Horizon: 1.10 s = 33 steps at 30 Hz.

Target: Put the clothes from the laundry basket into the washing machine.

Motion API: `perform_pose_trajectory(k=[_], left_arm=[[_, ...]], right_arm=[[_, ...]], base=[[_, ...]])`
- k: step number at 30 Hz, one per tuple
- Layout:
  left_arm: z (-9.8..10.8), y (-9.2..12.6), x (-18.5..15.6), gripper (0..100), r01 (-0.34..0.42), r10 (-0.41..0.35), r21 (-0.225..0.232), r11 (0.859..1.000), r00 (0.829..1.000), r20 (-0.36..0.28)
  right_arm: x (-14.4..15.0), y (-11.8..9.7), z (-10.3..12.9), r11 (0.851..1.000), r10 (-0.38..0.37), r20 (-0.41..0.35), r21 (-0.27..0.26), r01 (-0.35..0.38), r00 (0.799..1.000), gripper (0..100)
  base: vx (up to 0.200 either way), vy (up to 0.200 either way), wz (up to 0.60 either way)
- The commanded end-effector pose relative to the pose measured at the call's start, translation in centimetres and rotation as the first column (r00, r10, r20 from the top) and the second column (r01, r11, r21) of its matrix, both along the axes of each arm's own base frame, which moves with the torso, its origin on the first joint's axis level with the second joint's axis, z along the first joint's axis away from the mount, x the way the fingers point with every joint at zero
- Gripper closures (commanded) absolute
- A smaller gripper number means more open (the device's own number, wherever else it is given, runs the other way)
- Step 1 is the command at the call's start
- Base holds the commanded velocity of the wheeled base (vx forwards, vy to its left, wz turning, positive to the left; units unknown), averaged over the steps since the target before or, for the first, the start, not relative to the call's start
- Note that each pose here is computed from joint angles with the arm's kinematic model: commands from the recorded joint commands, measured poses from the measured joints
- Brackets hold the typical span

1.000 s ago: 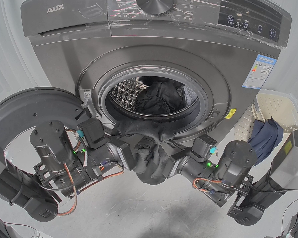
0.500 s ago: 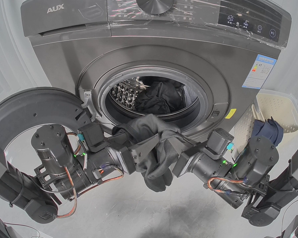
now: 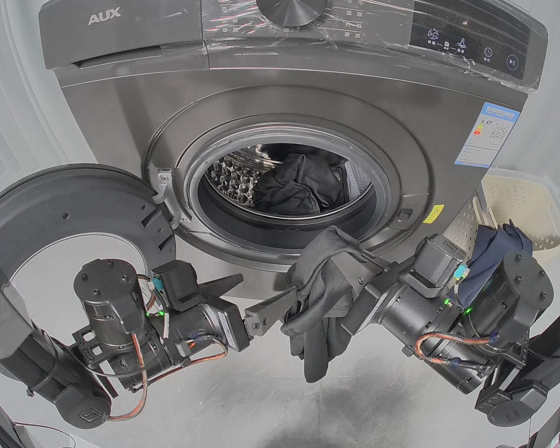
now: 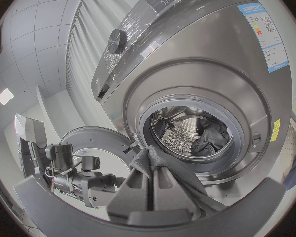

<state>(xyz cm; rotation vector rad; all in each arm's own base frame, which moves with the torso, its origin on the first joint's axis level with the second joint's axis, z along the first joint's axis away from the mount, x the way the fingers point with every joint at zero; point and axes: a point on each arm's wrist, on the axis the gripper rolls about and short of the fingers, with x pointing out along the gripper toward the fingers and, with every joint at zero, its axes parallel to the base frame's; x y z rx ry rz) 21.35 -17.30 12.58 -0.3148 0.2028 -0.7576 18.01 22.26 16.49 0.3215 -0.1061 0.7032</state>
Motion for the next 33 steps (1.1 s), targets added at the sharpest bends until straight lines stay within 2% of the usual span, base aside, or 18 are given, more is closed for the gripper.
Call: perform_pose_trajectory(k=[1,8,17,23,25,33], left_arm=[[-1.5,-0.3,0.4,0,-0.006,0.007,0.033,0.999,0.999,-0.036],[-3.3,0.1,1.2,0,-0.035,0.038,0.052,0.998,0.998,-0.052],[-5.7,1.1,2.3,0,-0.079,0.09,0.11,0.991,0.99,-0.105],[-7.1,0.5,3.3,0,-0.075,0.092,0.145,0.987,0.989,-0.112],[-8.1,0.4,4.1,0,-0.096,0.116,0.168,0.981,0.987,-0.111],[-10.4,-0.9,6.4,0,-0.125,0.146,0.191,0.974,0.984,-0.099]], right_arm=[[-0.6,-0.2,0.3,1.0,0.012,0.004,0.005,-0.012,1.0,100],[-1.1,-0.9,0.9,1.0,0.012,0.017,0.018,-0.012,1.0,100],[-1.6,-1.4,0.8,0.999,0.042,0.015,0.01,-0.042,0.999,100],[-1.9,-1.6,0.6,0.996,0.087,0.027,0.008,-0.087,0.996,100],[-2.0,-1.3,0.5,0.994,0.108,0.028,0.006,-0.108,0.994,100],[-2.3,-0.1,-0.1,0.99,0.14,0.016,-0.009,-0.14,0.99,100]], base=[[0.0,0.0,0.0],[0.0,0.0,0.0],[0.0,0.0,0.0],[0.0,0.0,0.0],[0.0,0.0,0.0],[0.0,0.0,0.0]])
